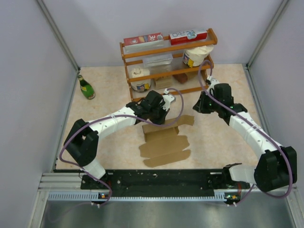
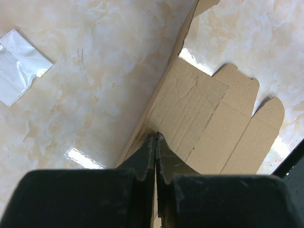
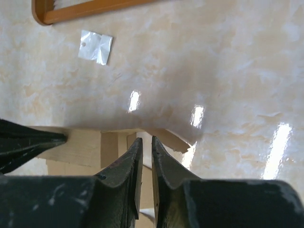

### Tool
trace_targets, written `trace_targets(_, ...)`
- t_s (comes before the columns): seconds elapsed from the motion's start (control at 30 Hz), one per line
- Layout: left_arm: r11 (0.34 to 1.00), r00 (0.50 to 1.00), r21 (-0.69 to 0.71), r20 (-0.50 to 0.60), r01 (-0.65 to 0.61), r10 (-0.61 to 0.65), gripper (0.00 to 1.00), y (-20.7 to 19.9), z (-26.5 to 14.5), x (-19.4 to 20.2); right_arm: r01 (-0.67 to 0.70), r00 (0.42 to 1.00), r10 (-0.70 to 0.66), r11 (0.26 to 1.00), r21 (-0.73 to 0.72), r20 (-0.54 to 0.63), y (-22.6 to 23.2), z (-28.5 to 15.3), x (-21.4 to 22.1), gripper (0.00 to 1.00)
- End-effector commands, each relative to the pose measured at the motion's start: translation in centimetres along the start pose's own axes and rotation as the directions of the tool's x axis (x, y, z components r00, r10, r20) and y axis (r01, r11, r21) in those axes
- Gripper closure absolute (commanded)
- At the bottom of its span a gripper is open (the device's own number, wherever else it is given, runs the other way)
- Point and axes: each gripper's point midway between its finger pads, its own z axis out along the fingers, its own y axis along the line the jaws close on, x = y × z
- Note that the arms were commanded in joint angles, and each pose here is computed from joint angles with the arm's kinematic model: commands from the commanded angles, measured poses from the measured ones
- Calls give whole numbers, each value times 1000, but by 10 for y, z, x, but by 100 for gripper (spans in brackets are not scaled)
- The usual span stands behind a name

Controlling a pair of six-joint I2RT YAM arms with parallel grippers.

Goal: Fold the paper box

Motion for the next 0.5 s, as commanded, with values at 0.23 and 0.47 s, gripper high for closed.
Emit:
trace_targets(0.23,1000,999,-7,31,-20,20,100,-2,-11,-11,14,999,-11,998,60,-43,-22,47,-18,92)
trace_targets(0.47,1000,999,-3,29,-18,18,100,-3,-12,-12,27,993,-19,997,68,-116,-33,69,0,92)
